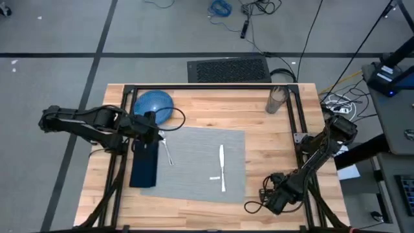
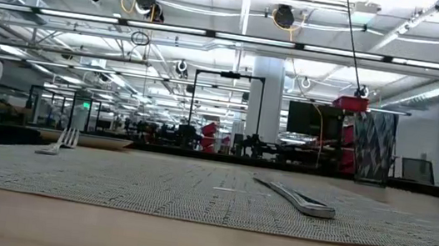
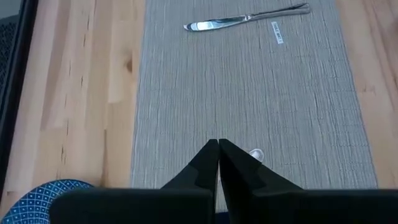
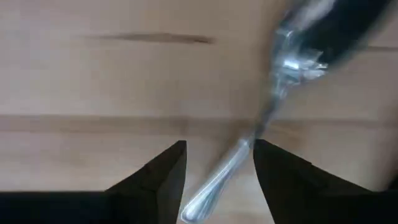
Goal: Set table place
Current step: Put the silver spoon on the gray placemat beside the silver knife
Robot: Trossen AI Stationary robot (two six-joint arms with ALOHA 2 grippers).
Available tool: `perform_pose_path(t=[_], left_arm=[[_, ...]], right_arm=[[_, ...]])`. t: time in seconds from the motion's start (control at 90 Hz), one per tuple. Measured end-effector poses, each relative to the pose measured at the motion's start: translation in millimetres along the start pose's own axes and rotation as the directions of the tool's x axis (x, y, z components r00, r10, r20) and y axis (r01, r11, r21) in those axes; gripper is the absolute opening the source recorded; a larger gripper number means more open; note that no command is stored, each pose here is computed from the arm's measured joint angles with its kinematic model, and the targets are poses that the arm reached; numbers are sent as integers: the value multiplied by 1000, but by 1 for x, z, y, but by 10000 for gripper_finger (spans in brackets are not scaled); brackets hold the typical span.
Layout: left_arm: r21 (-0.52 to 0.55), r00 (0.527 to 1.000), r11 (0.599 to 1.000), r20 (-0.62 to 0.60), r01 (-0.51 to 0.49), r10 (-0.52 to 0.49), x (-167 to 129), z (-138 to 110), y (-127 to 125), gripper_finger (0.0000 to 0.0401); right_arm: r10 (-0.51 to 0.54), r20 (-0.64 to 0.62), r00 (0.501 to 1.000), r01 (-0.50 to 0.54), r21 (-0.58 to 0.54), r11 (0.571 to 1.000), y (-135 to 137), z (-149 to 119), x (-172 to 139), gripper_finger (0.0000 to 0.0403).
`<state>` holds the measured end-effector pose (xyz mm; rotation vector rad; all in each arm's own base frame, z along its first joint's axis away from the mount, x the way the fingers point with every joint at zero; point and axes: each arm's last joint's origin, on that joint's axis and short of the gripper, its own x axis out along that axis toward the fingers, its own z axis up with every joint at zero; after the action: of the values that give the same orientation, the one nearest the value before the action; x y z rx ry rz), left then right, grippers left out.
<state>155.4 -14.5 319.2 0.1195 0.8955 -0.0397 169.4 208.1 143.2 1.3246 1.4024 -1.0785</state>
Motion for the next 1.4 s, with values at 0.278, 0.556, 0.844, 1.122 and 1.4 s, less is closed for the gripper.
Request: perform_pose_path(t=[0.278,0.556,0.844,1.122,1.4], left_arm=[[-2,1000,1000,-17,-1,0,0,-2,0,0],[-2,1000,1000,-17,-1,1,0,-2,0,0],[-2,1000,1000,-17,-1,0,0,-2,0,0],[-1,1000,1000,-16,-1,1,0,-2,0,0],[21,1000,1000,6,-1,1,0,1,0,0]], right_arm=[[-52,48,998,54,-35,998,-6,11,5,159],[-143,80,987,143,10,990,-3,28,2,56],[-120,76,990,119,27,993,8,36,-2,4],[52,228,972,-60,29,998,37,37,-27,1],[266,315,911,-291,36,956,78,66,-46,0]])
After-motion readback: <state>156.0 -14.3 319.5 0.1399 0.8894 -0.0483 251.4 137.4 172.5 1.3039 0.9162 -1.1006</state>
